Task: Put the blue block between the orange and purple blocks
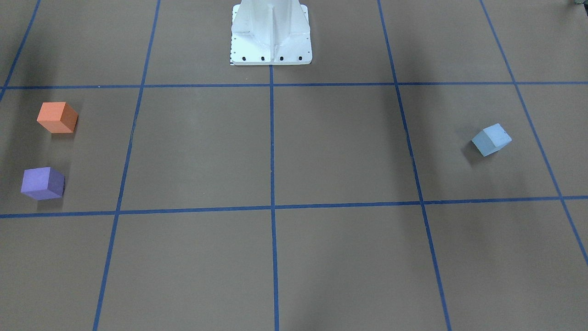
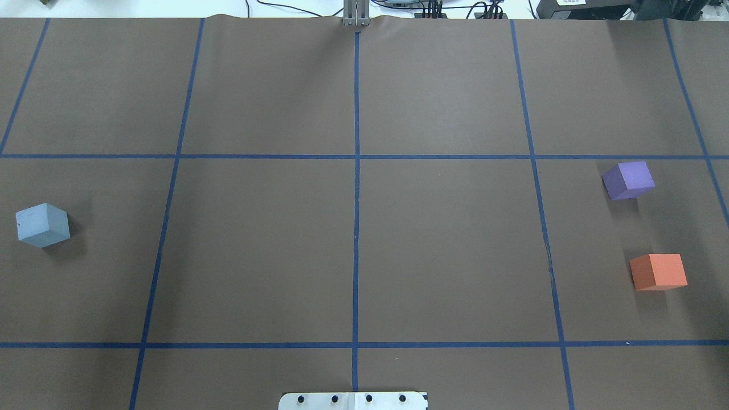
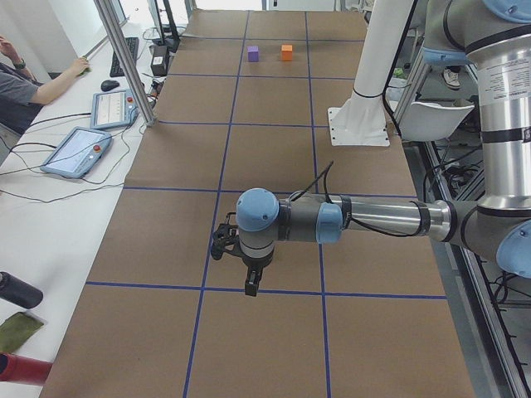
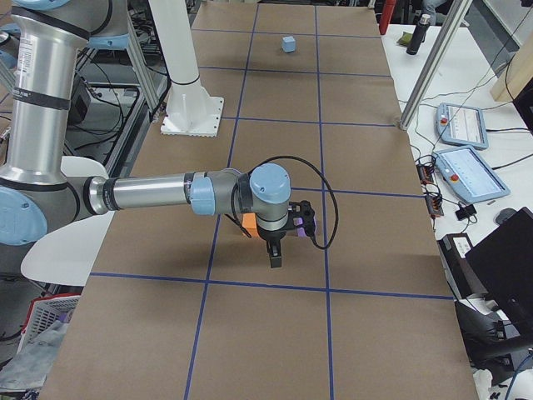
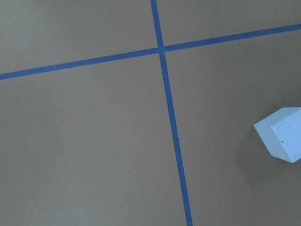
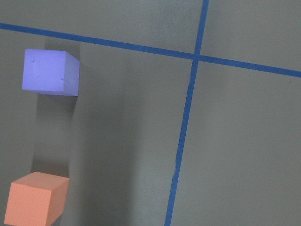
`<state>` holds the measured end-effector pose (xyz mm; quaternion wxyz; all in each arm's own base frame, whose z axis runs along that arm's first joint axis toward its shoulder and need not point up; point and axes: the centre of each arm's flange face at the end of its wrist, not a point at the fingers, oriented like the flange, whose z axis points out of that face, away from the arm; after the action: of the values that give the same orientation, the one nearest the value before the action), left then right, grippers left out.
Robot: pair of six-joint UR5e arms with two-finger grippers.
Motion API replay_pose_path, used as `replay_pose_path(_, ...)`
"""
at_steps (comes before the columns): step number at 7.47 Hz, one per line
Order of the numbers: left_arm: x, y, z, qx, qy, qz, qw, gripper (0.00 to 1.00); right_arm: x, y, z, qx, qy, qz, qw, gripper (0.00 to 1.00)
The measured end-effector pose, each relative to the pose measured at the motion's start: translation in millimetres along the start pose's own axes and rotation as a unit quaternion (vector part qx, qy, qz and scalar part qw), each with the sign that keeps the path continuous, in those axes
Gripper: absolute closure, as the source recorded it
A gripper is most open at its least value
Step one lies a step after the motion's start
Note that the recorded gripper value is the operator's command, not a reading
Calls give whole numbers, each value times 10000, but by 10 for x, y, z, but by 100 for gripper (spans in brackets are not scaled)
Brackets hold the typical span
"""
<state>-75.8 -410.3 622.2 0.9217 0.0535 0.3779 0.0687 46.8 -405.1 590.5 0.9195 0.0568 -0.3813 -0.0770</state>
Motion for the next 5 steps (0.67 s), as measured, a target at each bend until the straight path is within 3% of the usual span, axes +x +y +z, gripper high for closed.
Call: replay_pose_path(5,62,-134,-84,100,-56,146,9998,0,-57,-28,23,57,-12,-155,9999,0)
